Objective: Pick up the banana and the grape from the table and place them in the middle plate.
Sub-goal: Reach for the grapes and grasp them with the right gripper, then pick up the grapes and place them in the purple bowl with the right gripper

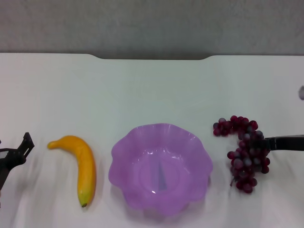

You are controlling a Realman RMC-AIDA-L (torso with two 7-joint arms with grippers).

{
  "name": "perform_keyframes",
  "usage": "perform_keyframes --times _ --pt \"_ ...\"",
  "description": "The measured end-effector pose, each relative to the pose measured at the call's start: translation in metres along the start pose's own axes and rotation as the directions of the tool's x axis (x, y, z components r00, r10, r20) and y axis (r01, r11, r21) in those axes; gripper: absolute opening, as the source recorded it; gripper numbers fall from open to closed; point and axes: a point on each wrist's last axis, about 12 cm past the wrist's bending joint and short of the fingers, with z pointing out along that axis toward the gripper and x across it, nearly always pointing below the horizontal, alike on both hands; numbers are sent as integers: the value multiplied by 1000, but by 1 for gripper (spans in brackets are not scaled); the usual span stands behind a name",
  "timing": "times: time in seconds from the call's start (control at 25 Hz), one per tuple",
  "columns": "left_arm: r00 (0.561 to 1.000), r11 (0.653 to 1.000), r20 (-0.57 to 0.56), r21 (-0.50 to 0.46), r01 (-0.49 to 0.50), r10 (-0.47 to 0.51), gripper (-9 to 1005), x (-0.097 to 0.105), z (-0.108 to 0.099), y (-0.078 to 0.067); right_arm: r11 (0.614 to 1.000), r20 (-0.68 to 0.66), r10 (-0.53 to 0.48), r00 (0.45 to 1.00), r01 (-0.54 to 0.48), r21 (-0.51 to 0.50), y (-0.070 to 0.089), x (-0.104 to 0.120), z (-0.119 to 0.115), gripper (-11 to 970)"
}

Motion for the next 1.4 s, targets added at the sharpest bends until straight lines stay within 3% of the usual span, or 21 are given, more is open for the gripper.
perform_keyframes --times 0.6,1.24,1.4 --pt "1000 1000 3 2 0 0 862 -1 1 -1 998 -11 -70 998 70 -8 18 6 19 866" --pt "1000 1000 2 6 -1 1 862 0 1 -2 998 -25 -64 998 64 17 12 13 23 860" --pt "1000 1000 5 9 -3 3 862 -1 1 -2 998 -24 -66 997 67 20 11 13 23 743"
